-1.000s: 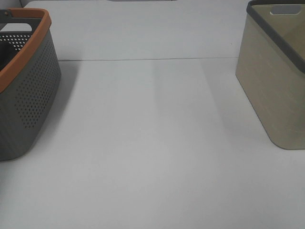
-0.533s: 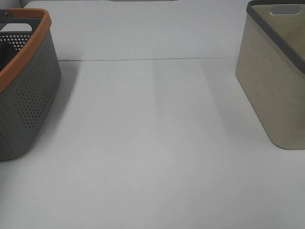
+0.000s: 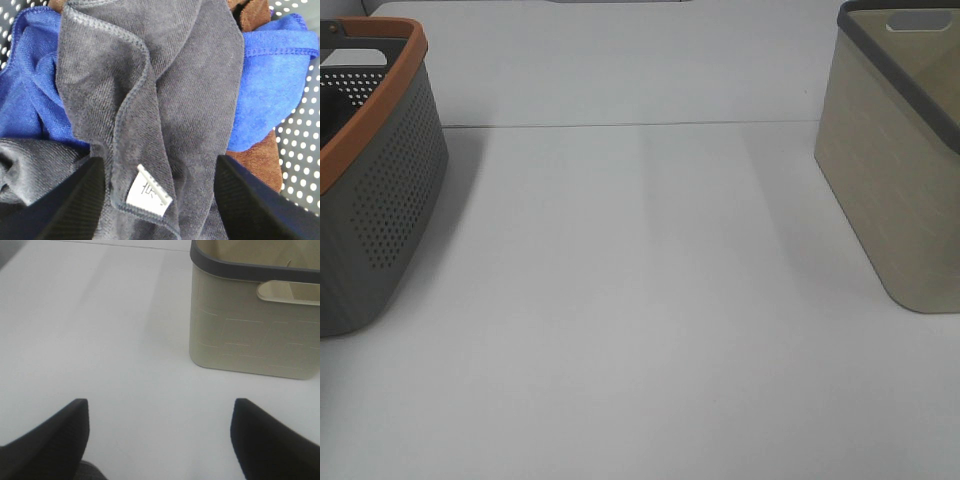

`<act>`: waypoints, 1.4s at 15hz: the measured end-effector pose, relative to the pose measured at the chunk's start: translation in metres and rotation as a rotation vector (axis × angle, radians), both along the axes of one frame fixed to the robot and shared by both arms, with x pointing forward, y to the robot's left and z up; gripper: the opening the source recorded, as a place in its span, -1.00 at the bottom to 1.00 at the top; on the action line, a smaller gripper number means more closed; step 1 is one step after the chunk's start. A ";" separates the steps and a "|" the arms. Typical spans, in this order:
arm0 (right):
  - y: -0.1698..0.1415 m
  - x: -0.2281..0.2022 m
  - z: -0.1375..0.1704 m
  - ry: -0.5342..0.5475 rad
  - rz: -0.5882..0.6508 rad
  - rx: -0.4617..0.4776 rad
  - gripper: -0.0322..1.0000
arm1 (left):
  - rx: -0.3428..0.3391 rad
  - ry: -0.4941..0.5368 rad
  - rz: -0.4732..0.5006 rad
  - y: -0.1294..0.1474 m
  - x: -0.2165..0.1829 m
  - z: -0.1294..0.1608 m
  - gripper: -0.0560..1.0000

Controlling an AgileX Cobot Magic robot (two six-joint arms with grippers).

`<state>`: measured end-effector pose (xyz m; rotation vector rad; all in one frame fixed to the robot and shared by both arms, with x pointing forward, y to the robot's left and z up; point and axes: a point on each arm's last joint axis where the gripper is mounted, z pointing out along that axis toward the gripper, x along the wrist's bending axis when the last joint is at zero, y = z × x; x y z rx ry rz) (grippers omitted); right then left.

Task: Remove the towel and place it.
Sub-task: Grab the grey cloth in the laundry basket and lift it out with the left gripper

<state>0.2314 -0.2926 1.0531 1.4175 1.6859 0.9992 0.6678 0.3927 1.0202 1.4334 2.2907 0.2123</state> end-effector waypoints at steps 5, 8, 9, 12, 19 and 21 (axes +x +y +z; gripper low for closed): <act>0.000 0.000 0.000 0.000 0.000 0.000 0.50 | 0.019 0.028 -0.028 -0.001 -0.010 0.013 0.26; 0.000 0.000 0.000 0.000 0.000 0.000 0.50 | 0.020 0.009 -0.013 -0.001 -0.008 0.014 0.22; 0.000 0.000 0.000 0.000 0.000 0.000 0.50 | 0.022 -0.003 -0.010 0.000 -0.007 0.014 0.20; 0.000 0.000 0.000 0.000 0.000 0.000 0.50 | 0.017 -0.003 0.003 0.000 -0.006 0.012 0.18; 0.000 0.000 0.000 0.000 0.000 0.000 0.50 | -0.003 0.038 0.012 0.002 0.003 -0.014 0.12; 0.000 0.000 0.000 0.000 0.000 0.000 0.50 | -0.005 0.042 0.017 0.002 0.005 -0.020 0.08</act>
